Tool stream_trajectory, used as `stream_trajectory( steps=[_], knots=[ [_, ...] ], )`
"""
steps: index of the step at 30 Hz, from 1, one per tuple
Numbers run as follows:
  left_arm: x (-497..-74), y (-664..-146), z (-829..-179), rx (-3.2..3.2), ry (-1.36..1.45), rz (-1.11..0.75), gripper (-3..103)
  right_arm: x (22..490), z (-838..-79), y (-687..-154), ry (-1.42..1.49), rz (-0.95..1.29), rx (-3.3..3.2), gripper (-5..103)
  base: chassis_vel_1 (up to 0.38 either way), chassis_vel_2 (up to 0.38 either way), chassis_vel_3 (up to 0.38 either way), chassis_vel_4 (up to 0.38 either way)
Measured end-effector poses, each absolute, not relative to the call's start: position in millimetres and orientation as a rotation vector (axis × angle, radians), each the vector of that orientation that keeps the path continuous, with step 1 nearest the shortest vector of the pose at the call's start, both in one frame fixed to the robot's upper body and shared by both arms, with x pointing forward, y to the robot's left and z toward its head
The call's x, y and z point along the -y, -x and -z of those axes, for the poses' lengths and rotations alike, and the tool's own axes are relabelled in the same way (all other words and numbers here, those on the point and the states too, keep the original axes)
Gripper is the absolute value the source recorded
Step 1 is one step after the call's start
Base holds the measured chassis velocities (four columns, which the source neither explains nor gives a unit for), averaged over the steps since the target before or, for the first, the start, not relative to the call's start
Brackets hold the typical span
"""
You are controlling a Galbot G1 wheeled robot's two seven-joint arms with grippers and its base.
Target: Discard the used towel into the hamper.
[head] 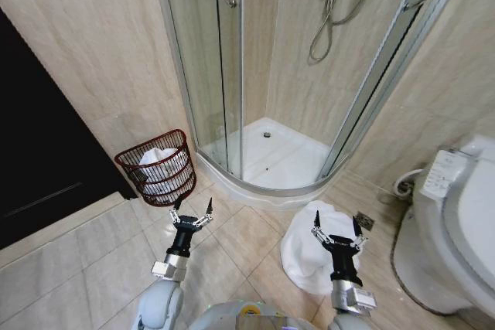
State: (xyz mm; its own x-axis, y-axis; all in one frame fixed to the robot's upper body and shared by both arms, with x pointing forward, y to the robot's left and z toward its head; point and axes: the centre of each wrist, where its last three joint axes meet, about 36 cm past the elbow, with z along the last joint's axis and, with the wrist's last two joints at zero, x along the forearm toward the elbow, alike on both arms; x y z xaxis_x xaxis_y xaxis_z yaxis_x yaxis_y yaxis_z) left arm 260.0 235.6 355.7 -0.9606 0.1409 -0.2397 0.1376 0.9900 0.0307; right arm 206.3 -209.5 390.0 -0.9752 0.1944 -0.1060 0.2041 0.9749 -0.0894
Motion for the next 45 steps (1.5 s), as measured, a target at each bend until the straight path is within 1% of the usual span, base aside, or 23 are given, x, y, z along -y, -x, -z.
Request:
stream_trajectory(
  steps=[6,8,9,11,13,14,16,17,18,20,22,25,29,35,45],
  knots=[
    [-236.7,-258.9,-355.1,-2.894,-0.205,-0.023,100,214.0,-379.5,-208.1,-0.348,0.112,-3.066,100,-0.052,-0.132,0.061,0.117],
    [-237.3,-258.5,-355.0,-2.895,-0.204,-0.023,100,226.1,-369.8,-213.9,-0.455,0.013,-3.145,100,-0.048,-0.093,0.053,0.091],
    [-238.1,-258.4,-355.3,-2.895,-0.204,-0.022,100,243.8,-357.9,-223.5,-0.558,-0.081,-3.214,100,0.0,0.0,0.0,0.0],
    [-238.4,-258.4,-355.5,-2.894,-0.203,-0.022,100,250.7,-353.5,-227.5,-0.585,-0.111,-3.237,100,0.0,0.0,0.0,0.0],
    [-240.1,-258.3,-355.9,-2.893,-0.202,-0.021,100,288.0,-330.3,-251.9,-0.67,-0.223,-3.334,100,0.0,0.0,0.0,0.0],
    [-240.1,-258.3,-355.9,-2.893,-0.202,-0.021,100,288.0,-330.3,-251.9,-0.67,-0.223,-3.334,100,0.0,0.0,0.0,0.0],
    [-240.8,-257.7,-355.7,-2.895,-0.203,-0.022,100,308.5,-326.2,-277.9,-0.669,-0.368,-3.385,100,0.0,0.0,0.0,0.0],
    [-240.9,-257.3,-355.5,-2.896,-0.204,-0.023,100,315.5,-326.5,-294.9,-0.658,-0.477,-3.415,100,0.0,0.0,0.0,0.0],
    [-240.9,-257.3,-355.5,-2.896,-0.204,-0.023,100,315.5,-326.5,-294.9,-0.658,-0.477,-3.415,100,0.0,0.0,0.0,0.0],
    [-240.6,-256.4,-355.4,-2.898,-0.206,-0.025,100,318.3,-325.0,-310.4,-0.658,-0.549,-3.437,100,0.0,0.0,0.0,0.0],
    [-240.5,-255.3,-359.1,-2.895,-0.213,-0.032,100,320.4,-315.0,-344.5,-0.743,-0.677,-3.505,100,0.0,0.0,0.0,0.0],
    [-241.1,-255.5,-360.4,-2.896,-0.214,-0.038,100,322.8,-311.3,-356.6,-0.773,-0.718,-3.541,100,0.0,0.0,0.0,0.0],
    [-240.6,-256.8,-366.6,-2.897,-0.218,-0.049,100,335.5,-296.0,-398.6,-0.818,-0.828,-3.681,100,0.0,0.0,0.0,0.0],
    [-237.6,-260.9,-367.0,-2.896,-0.222,-0.057,100,339.1,-277.3,-428.9,-0.847,-0.929,-3.772,100,0.0,0.0,0.0,0.0],
    [-239.4,-264.8,-365.6,-2.903,-0.212,-0.061,100,341.2,-242.0,-436.5,-0.775,-0.962,-3.831,100,0.0,0.0,0.0,0.0]
  ],
)
